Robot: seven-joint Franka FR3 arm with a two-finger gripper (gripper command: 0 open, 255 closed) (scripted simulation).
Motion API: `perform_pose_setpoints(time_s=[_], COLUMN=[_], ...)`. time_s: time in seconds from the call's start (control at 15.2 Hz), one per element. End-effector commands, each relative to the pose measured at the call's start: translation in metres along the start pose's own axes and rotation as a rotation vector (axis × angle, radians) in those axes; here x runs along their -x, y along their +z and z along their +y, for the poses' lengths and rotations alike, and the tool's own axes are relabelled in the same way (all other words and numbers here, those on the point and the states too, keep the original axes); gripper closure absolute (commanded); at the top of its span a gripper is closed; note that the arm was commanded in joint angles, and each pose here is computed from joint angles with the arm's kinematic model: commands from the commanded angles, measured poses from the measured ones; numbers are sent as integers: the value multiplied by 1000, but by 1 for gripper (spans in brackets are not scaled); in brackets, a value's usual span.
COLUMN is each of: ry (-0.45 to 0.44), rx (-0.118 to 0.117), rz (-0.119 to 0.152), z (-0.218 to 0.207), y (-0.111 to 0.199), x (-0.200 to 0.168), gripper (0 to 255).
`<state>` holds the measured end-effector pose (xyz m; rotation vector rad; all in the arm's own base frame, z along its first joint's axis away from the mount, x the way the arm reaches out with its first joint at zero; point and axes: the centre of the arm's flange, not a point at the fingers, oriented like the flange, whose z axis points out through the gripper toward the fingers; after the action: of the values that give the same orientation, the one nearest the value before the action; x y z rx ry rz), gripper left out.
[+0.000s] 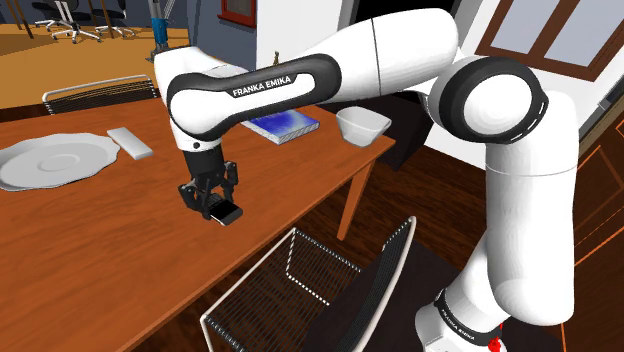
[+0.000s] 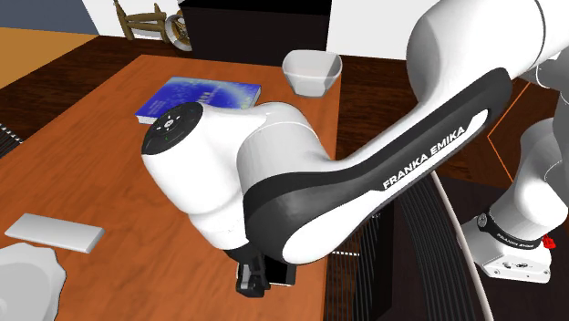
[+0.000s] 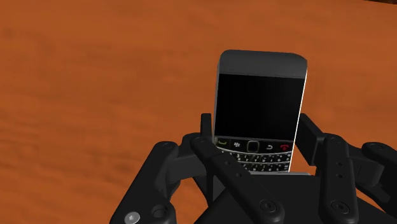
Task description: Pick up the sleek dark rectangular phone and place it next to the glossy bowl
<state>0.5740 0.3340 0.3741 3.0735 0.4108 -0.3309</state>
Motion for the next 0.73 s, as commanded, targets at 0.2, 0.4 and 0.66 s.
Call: perform_pose_setpoints(time_s=[0.2,0.4,0.66], ry=[0,0,0], rx=[0,0,0], rz=[0,0,0], z=[-1,-1,-1], y=[-26,-42,-63], x=[5,9,13], gripper=[255,255,255])
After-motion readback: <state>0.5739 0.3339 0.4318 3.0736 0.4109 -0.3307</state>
